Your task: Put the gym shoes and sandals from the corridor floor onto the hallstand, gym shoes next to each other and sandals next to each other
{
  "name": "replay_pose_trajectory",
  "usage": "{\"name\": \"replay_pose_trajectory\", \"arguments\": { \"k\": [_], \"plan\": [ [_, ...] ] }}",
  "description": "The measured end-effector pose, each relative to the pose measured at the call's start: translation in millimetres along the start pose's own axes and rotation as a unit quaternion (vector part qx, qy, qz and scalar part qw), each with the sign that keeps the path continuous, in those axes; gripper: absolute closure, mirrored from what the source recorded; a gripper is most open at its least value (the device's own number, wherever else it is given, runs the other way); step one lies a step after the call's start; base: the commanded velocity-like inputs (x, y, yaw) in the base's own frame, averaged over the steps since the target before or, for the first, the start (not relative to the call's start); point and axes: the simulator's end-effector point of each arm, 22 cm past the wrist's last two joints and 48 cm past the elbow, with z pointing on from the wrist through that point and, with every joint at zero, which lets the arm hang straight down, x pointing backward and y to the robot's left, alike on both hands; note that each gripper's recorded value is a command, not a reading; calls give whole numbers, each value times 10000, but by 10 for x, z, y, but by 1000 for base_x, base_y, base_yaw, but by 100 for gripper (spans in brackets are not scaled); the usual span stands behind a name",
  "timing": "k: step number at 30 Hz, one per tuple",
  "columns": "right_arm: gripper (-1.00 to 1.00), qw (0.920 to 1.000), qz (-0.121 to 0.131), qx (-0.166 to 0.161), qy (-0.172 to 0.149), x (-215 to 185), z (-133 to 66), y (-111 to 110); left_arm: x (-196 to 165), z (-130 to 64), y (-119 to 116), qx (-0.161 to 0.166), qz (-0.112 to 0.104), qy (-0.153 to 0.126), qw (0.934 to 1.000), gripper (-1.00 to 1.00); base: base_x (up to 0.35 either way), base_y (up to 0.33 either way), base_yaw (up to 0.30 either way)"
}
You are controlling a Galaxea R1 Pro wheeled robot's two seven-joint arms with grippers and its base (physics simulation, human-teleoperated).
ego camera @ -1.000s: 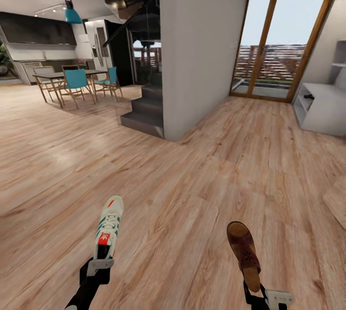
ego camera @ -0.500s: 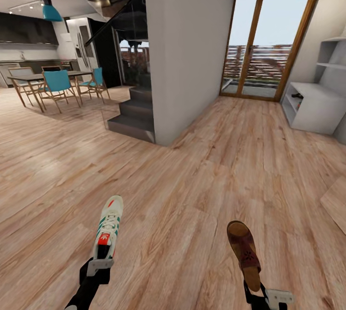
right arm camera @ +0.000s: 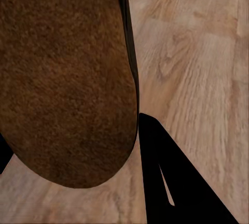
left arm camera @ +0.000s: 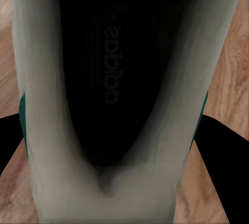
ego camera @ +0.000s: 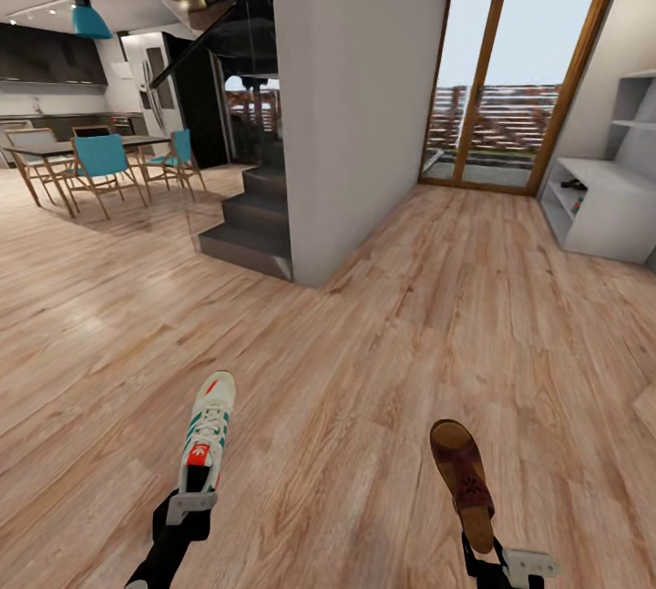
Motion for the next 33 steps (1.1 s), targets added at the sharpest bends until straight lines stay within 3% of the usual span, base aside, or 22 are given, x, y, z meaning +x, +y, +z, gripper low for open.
{"name": "replay_pose_trajectory", "arguments": {
  "k": [11,26,33],
  "plan": [
    [100,10000,2,1,5,4,-2,0,-5,2,-4,0,-5,-5,10000,100,336,0,-190],
    [100,10000,6,-1,24,18,-5,2,1,0,-10,1,-14,1,10000,100,336,0,-27],
    [100,10000,4,-1,22,17,-6,2,35,-8,-20,10,-17,39,10000,100,336,0,-221]
  ]
}}
